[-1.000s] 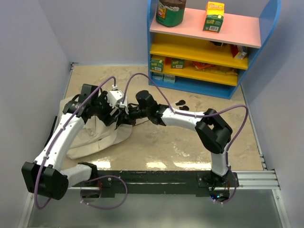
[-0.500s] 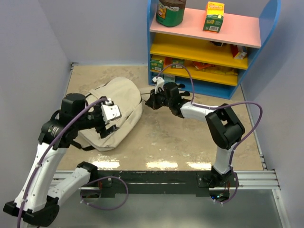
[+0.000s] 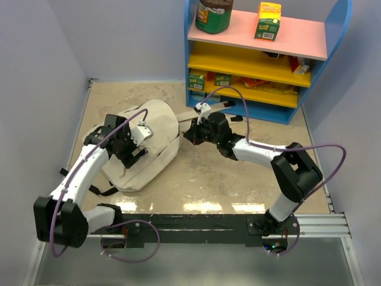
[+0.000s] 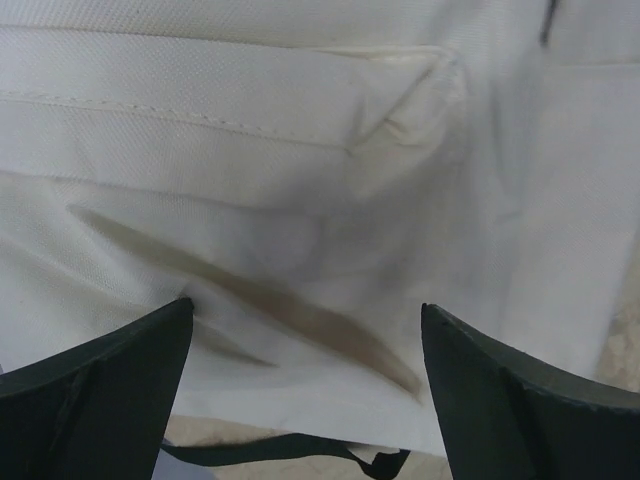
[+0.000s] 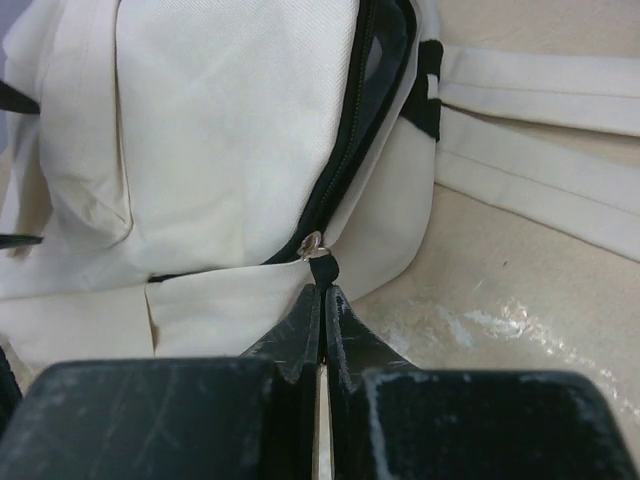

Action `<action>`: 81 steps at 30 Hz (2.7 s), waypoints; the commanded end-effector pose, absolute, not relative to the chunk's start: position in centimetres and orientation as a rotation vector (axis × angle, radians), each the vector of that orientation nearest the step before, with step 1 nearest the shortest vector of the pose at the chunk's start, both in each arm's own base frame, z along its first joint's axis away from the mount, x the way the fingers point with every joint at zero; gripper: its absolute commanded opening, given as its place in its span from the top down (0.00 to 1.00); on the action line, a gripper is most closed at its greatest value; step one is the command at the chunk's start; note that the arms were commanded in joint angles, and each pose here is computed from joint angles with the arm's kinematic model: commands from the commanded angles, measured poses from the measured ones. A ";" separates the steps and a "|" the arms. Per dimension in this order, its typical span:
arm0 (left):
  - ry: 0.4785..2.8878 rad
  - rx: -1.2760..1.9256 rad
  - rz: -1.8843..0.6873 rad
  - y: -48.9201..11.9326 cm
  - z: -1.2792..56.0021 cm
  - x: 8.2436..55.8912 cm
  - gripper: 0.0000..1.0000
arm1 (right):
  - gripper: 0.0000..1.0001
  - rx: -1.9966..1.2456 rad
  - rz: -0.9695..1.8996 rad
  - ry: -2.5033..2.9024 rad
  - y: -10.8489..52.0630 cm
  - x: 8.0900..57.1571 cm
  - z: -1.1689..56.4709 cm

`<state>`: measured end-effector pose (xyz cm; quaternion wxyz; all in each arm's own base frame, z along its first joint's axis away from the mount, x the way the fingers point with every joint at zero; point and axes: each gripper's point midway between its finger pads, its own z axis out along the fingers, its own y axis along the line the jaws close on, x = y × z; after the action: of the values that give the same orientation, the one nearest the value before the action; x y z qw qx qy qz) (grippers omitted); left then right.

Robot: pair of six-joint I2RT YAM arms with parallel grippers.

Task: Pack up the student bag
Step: Zip the student bag at the center of the board.

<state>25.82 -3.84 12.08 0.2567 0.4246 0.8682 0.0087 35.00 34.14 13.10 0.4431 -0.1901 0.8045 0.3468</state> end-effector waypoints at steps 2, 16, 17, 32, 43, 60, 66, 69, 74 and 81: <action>2.338 1.138 0.191 -2.0 11.8 28.6 0.00 | 1.00 -0.427 0.854 1.929 32.7 33.6 16.2; 1.800 1.642 -0.325 -18.6 14.3 29.6 0.01 | 1.00 -0.442 0.945 2.026 31.6 20.8 14.2; 1.807 1.665 -0.332 -18.9 13.6 29.8 0.01 | 1.00 -0.441 0.954 2.030 31.6 20.1 14.2; 1.611 1.690 -0.473 -21.0 21.2 23.1 0.00 | 1.00 -0.523 0.911 2.051 32.4 17.8 15.3; 1.595 1.804 -0.618 -23.5 14.2 18.9 0.00 | 1.00 -0.512 0.850 2.070 32.0 18.5 15.6; 1.636 1.844 -0.724 -26.0 9.6 18.2 0.25 | 1.00 -0.485 0.818 2.088 31.9 19.3 14.8; 1.690 1.821 -0.719 -26.1 9.1 18.7 0.50 | 1.00 -0.486 0.811 2.090 32.0 19.8 14.7; 1.720 1.826 -0.742 -26.3 8.9 18.6 0.74 | 1.00 -0.481 0.804 2.091 32.0 20.1 14.7; 1.701 1.832 -0.754 -26.4 9.4 18.4 0.97 | 1.00 -0.450 0.769 2.102 31.2 21.6 14.4; 1.676 1.868 -0.780 -25.4 11.0 16.8 1.00 | 1.00 -0.365 0.673 2.134 28.4 26.1 13.2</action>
<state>18.47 -25.24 8.61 0.2507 0.6803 0.6387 -0.2577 22.58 28.76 10.75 0.3796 -0.1625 0.8679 0.2760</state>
